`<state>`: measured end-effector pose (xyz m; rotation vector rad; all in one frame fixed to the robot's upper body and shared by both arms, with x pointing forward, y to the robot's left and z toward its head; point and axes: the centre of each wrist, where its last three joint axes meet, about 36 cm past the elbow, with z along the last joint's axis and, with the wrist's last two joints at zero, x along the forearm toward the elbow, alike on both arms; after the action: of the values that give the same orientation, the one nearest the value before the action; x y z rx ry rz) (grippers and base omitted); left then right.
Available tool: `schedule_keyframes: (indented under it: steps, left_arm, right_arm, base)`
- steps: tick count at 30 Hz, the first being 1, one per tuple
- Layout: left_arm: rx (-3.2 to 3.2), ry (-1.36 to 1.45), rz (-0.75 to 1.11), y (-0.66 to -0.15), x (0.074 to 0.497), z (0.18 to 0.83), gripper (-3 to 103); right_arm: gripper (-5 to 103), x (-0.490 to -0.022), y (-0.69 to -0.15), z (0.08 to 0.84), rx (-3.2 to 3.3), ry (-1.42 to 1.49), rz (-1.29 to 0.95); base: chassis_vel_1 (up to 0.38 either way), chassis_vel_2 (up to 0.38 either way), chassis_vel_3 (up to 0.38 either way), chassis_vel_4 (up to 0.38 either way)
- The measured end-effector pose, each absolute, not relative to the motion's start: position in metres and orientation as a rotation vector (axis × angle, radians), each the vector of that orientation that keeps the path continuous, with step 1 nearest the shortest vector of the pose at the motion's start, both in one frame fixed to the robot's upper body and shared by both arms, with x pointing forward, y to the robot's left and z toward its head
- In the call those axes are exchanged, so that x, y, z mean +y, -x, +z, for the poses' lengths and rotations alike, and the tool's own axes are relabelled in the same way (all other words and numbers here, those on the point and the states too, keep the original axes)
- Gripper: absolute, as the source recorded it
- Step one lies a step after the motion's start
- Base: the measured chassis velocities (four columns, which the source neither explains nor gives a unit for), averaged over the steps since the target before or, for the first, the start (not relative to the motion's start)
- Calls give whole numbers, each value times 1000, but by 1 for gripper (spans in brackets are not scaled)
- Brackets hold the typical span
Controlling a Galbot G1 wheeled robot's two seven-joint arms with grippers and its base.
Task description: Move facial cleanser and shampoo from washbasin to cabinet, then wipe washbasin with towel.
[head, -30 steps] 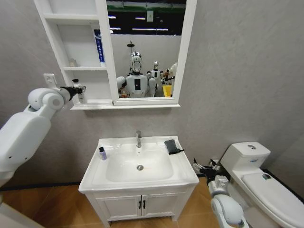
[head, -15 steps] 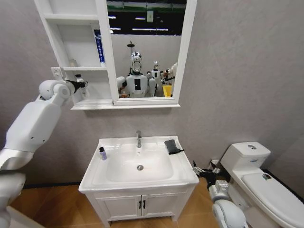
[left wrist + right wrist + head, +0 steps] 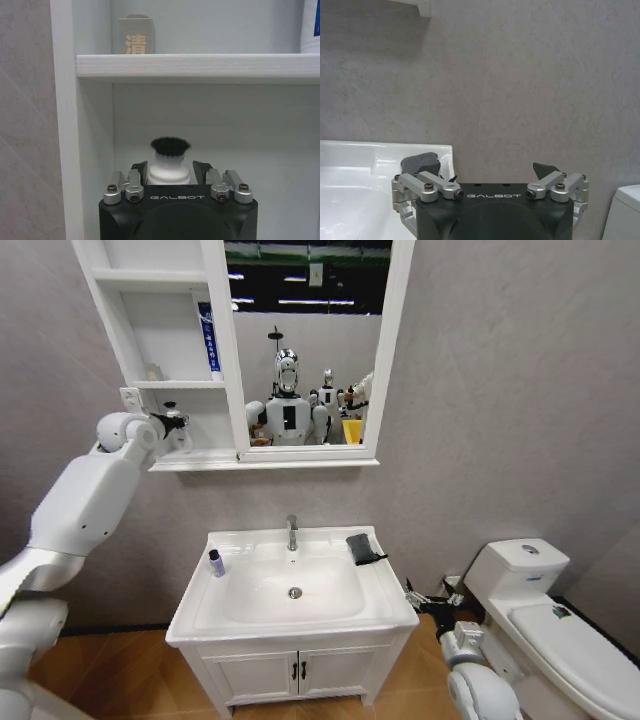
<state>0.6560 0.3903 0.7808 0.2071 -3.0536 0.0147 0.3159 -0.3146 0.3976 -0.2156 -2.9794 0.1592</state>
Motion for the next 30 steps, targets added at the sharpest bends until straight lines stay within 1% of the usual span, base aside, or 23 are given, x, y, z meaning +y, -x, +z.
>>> schedule_keyframes:
  steps: [1, 2, 3, 4, 5, 6, 7, 10, 11, 12, 16, 19, 20, 22, 23, 26, 27, 30]
  left_arm:
    - [-3055, -202, 16, -656, 389, 781, 56]
    - [-3056, -199, 17, -656, 388, 780, 67]
    - [-3056, -199, 17, -656, 388, 780, 67]
    - [-3057, -202, 15, -656, 388, 779, 73]
    - [-3060, -203, 13, -655, 387, 779, 73]
    - [-3066, -203, 13, -654, 387, 780, 78]
    - [-3066, -203, 13, -654, 387, 780, 78]
    - [-3088, -202, 12, -647, 388, 785, 94]
    - [-3088, -202, 12, -647, 388, 785, 94]
    - [-3095, -205, 12, -644, 390, 788, 98]
    - [-3110, -195, 7, -629, 393, 792, 99]
    - [-3120, -170, -3, -602, 390, 790, 100]
    - [-3120, -170, -3, -602, 390, 790, 100]
    - [-3113, -149, -12, -578, 387, 783, 100]
    - [-3113, -149, -12, -578, 387, 783, 100]
    - [-3115, -123, -52, -540, 375, 768, 100]
    - [-3115, -123, -52, -540, 375, 768, 100]
    - [-3123, -85, -61, -506, 358, 752, 100]
  right_arm:
    - [100, -316, -316, 398, -2987, 212, 161]
    - [100, -316, -317, 399, -2998, 206, 164]
    - [100, -316, -317, 399, -2998, 206, 164]
    - [100, -317, -317, 399, -3004, 200, 166]
    - [100, -318, -316, 399, -3009, 195, 166]
    - [100, -318, -316, 399, -3011, 192, 167]
    - [100, -318, -316, 399, -3011, 192, 167]
    - [100, -318, -313, 399, -3013, 186, 170]
    - [100, -318, -313, 399, -3013, 186, 170]
    - [100, -317, -311, 399, -3013, 184, 170]
    - [100, -316, -308, 401, -3016, 179, 173]
    - [100, -315, -305, 404, -3020, 175, 176]
    - [100, -315, -305, 404, -3020, 175, 176]
    - [100, -314, -303, 405, -3021, 171, 180]
    - [100, -314, -303, 405, -3021, 171, 180]
    - [100, -311, -300, 404, -3015, 167, 184]
    - [100, -311, -300, 404, -3015, 167, 184]
    - [100, -308, -297, 405, -3014, 175, 185]
  base:
    - [0, 0, 0, 0]
    - [0, 0, 0, 0]
    - [0, 0, 0, 0]
    - [0, 0, 0, 0]
    - [0, 0, 0, 0]
    - [0, 0, 0, 0]
    - [0, 0, 0, 0]
    - [0, 0, 0, 0]
    - [0, 0, 0, 0]
    - [0, 0, 0, 0]
    - [0, 0, 0, 0]
    - [0, 0, 0, 0]
    - [0, 0, 0, 0]
    - [0, 0, 0, 0]
    - [0, 0, 0, 0]
    - [0, 0, 0, 0]
    - [0, 0, 0, 0]
    - [0, 0, 0, 0]
